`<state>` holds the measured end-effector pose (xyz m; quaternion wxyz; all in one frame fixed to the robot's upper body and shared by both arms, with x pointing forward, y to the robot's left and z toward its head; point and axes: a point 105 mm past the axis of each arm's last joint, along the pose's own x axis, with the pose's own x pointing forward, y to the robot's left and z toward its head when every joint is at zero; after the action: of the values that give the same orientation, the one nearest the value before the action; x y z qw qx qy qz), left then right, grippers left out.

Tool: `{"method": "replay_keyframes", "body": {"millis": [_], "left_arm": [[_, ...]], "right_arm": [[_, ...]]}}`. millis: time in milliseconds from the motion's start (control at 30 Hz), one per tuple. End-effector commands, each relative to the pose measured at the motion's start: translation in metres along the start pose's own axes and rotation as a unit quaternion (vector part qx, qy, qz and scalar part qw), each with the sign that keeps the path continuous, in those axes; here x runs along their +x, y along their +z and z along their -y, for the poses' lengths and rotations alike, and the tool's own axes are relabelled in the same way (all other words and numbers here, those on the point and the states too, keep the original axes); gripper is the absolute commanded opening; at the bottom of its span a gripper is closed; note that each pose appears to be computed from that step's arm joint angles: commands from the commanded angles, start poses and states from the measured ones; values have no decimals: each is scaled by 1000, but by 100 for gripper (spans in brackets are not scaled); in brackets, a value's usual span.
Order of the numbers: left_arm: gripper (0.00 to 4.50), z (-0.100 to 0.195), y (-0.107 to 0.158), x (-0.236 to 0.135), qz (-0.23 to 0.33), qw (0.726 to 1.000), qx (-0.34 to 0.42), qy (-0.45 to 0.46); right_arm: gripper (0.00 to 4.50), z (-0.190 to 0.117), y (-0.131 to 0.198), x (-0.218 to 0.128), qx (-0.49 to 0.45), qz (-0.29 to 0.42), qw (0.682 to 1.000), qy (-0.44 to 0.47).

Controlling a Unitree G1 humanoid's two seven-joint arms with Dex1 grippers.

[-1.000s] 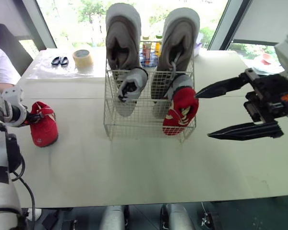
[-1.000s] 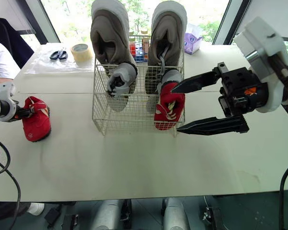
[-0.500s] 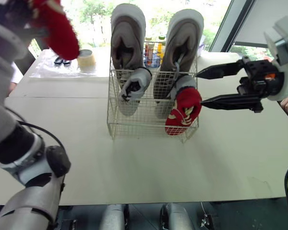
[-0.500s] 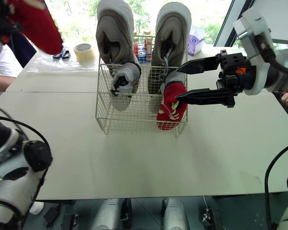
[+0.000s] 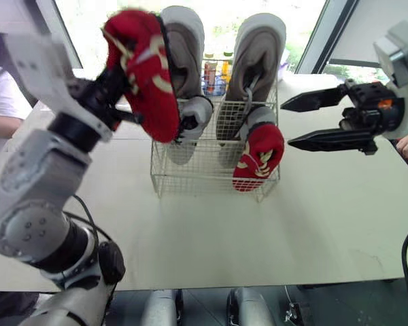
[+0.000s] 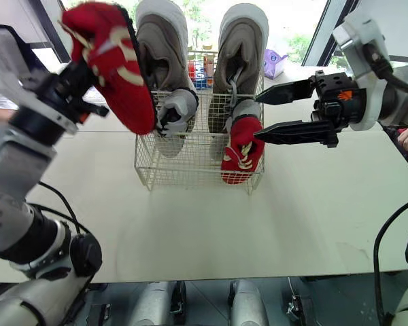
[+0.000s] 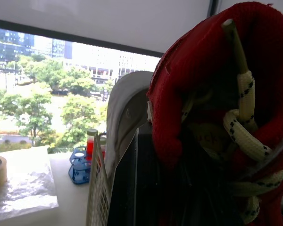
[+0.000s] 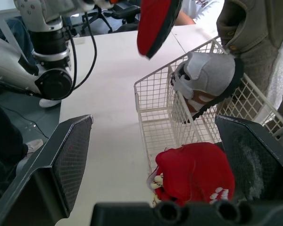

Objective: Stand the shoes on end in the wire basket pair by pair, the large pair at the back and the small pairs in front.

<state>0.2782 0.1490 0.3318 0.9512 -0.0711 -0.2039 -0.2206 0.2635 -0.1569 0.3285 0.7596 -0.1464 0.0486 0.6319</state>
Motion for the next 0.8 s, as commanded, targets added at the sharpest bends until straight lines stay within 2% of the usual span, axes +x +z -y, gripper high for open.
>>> {"method": "replay_keyframes", "body": {"millis": [33,267,500,633,800], "left_arm": [[5,13,3,-4,23,999,13,-21],[5,14,-25,-11,-15,999,26,-23],[5,5,-43,-12,-24,997,74,14],[5,3,-45,-10,-9,997,74,33],[5,3,-43,-9,4,993,110,50]], "right_arm": [[450,-8,9,-3,-16,10,1000,-1],[450,-10,10,-5,-8,13,1000,-14],[450,-12,11,-3,-5,23,1000,-17],[450,-12,12,-2,-5,28,999,-18],[450,-12,13,0,-4,35,999,-18]]}}
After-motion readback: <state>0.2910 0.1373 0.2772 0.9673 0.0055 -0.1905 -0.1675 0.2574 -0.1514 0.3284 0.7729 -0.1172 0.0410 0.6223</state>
